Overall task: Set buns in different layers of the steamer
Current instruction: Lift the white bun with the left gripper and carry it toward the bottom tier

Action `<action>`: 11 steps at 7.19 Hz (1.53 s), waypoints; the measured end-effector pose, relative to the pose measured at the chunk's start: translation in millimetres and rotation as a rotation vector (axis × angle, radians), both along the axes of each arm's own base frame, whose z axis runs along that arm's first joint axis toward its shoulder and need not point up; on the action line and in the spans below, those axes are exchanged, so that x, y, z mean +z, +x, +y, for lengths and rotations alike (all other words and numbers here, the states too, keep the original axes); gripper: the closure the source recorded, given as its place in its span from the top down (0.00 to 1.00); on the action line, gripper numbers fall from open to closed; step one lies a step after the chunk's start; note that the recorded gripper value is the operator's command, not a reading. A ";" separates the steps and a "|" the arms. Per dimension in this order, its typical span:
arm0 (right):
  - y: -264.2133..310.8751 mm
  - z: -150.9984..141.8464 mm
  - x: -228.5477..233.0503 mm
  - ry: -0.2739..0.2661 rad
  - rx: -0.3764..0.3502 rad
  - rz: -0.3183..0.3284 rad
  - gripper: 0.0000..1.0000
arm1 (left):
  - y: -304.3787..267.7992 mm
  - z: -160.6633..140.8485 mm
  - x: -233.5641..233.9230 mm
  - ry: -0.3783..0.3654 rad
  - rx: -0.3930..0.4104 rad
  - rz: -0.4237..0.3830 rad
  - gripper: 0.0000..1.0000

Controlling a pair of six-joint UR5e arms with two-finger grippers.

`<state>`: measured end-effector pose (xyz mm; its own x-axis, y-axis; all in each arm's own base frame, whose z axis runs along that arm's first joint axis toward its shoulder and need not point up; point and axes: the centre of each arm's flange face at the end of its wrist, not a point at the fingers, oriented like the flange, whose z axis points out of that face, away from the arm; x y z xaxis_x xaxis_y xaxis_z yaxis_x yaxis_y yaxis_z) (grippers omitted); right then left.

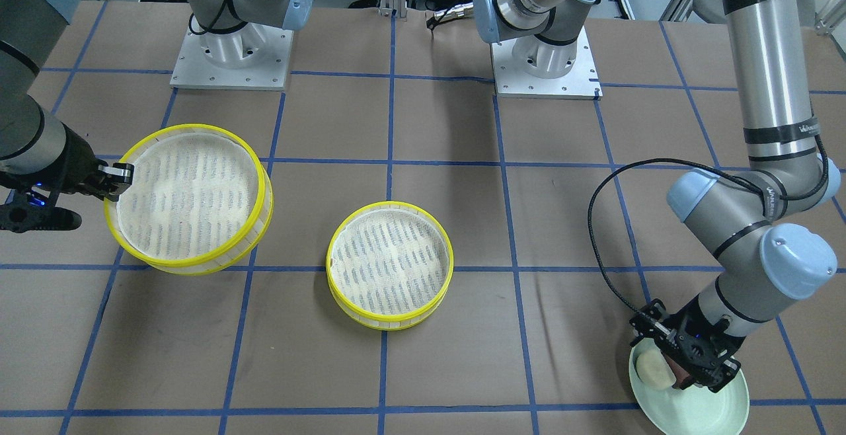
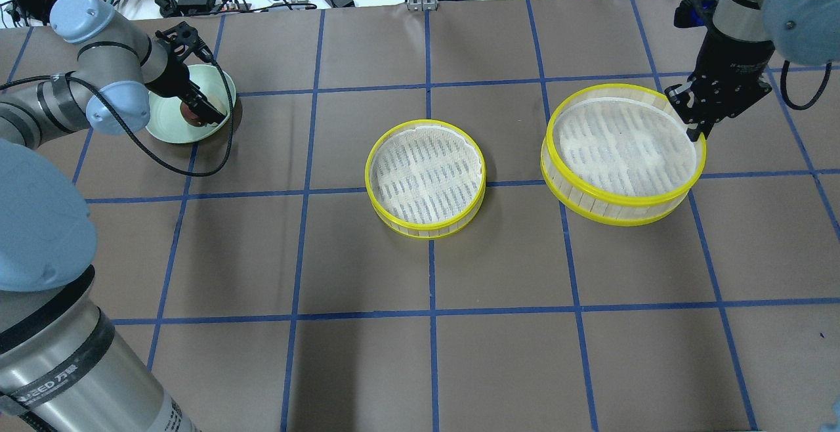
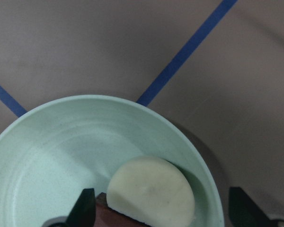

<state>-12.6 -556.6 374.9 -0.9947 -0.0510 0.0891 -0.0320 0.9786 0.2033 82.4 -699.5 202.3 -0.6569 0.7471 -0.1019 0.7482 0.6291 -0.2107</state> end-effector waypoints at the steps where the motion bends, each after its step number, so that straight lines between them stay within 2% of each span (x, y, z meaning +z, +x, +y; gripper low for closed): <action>1: -2.6 -0.7 -0.6 -0.002 0.003 0.002 0.00 | 0.3 -0.8 -7.2 0.008 -0.008 0.001 0.31; 2: -3.8 -1.7 -1.1 -0.005 0.008 0.003 0.00 | 0.4 -1.2 -11.2 0.012 -0.015 0.001 0.00; 5: -3.8 -2.3 -5.1 -0.003 0.022 -0.008 0.00 | 4.1 -0.6 -10.0 0.012 -0.015 -0.005 0.00; 7: -3.8 -2.0 -6.4 0.000 0.024 -0.009 0.00 | 5.2 0.5 1.5 0.003 0.016 -0.002 0.00; 9: -4.3 -4.6 -8.9 -0.008 0.024 -0.008 0.00 | 2.5 3.1 25.0 -0.015 0.085 0.008 0.00; 11: -5.4 -8.5 -10.8 -0.023 0.026 -0.004 0.00 | -26.2 8.6 61.3 -0.030 0.245 0.050 0.00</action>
